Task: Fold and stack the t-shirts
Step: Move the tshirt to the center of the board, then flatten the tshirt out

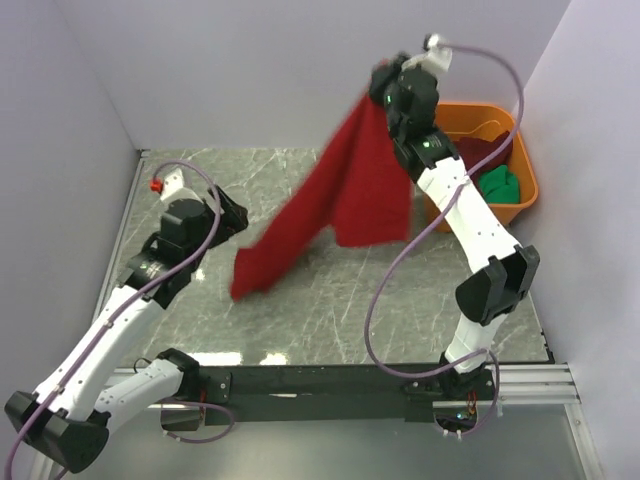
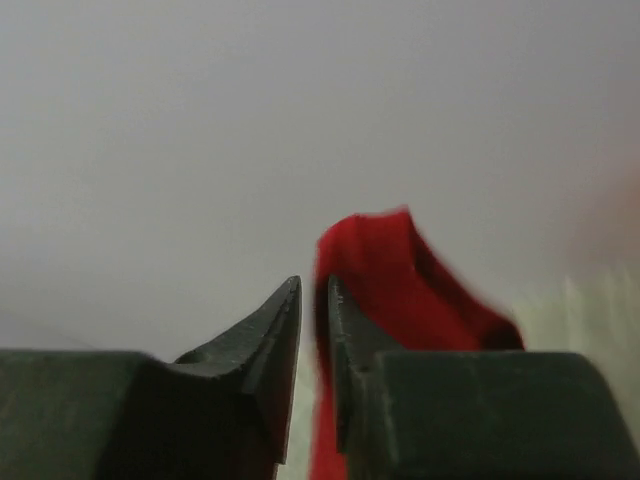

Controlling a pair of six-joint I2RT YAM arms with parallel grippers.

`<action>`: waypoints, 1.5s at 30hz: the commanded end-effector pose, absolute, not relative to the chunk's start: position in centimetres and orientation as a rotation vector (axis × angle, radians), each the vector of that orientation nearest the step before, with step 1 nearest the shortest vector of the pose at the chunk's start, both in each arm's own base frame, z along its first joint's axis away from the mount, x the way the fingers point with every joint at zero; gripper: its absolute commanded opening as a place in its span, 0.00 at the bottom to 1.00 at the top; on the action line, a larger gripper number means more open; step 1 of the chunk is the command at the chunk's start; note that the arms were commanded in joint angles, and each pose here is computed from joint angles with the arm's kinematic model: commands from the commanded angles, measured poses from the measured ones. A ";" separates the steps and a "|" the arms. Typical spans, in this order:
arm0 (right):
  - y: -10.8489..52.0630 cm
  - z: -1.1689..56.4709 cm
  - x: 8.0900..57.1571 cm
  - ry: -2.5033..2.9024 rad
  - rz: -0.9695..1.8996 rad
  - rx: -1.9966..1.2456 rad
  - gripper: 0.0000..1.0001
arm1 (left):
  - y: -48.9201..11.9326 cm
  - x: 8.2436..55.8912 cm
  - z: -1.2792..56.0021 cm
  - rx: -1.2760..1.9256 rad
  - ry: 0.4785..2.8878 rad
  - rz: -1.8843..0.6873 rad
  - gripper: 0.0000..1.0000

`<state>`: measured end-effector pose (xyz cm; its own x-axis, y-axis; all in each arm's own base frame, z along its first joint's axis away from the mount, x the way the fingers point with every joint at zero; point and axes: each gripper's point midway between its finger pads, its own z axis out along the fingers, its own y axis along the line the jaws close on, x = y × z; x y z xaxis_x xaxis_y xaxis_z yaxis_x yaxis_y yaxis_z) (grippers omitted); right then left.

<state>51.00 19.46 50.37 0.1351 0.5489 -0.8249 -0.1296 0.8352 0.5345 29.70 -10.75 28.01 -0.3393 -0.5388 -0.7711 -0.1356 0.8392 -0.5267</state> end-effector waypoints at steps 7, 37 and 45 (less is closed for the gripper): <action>16.4 25.6 46.6 1.912 0.388 0.536 0.61 | -13.1 28.6 16.8 -0.689 2.114 -0.551 0.80; 9.2 15.7 28.4 2.052 0.238 0.566 0.65 | -14.8 17.5 2.5 -0.994 2.346 -0.059 0.57; 8.8 14.9 28.4 2.074 0.193 0.548 0.65 | -14.9 18.8 1.0 -0.970 2.365 -0.120 0.46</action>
